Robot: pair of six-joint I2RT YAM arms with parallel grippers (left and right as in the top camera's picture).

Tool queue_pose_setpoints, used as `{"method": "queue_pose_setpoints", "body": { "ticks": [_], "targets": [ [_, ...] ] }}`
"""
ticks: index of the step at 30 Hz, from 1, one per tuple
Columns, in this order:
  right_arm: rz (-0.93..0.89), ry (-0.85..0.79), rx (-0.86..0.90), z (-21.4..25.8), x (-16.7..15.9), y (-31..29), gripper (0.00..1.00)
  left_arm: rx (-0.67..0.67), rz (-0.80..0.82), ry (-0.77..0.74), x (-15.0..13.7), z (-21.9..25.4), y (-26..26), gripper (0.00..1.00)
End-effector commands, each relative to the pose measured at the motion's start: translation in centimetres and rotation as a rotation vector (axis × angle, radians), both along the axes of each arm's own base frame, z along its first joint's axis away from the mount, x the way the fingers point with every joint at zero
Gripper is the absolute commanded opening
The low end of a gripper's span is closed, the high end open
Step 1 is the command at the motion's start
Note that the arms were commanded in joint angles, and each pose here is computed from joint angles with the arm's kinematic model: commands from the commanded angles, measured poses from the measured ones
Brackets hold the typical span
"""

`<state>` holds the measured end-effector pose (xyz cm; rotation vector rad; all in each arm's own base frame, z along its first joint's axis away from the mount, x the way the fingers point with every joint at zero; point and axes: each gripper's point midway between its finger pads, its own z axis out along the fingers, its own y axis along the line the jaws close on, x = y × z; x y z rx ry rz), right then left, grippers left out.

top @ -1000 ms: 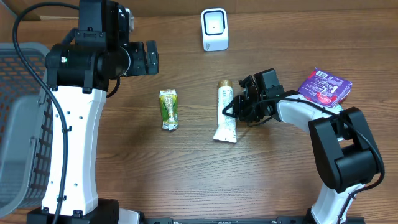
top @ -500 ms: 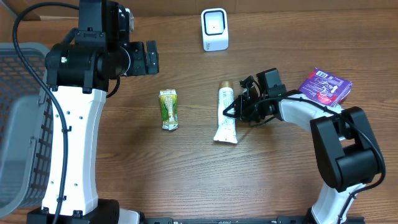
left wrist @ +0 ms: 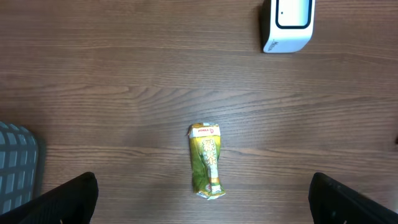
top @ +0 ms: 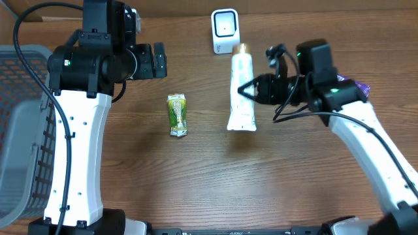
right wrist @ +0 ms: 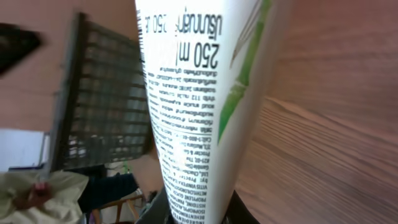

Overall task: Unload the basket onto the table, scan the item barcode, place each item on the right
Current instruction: 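Lift white tube and hold its barcode over the white scanner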

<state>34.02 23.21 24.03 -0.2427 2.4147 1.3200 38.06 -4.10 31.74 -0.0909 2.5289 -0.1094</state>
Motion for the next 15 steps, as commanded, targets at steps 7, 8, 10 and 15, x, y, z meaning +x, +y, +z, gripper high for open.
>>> {"method": "queue_pose_setpoints", "body": {
  "ticks": [7,8,10,15],
  "targets": [
    [0.125,-0.165,0.154,9.4,-2.6,1.0,0.04,0.008,-0.006,-0.012,0.2,0.3,0.0,0.99],
    [0.122,-0.17,0.151,9.5,-2.6,1.0,0.04,0.008,-0.006,-0.012,0.2,0.3,0.0,1.0],
    [0.109,-0.176,0.142,9.6,-2.5,0.8,0.04,0.008,-0.006,-0.012,0.2,0.3,0.0,1.0],
    [0.071,-0.186,0.106,9.1,-1.8,0.6,0.04,0.008,-0.006,-0.012,0.2,0.3,0.0,1.0]
  ]
}}
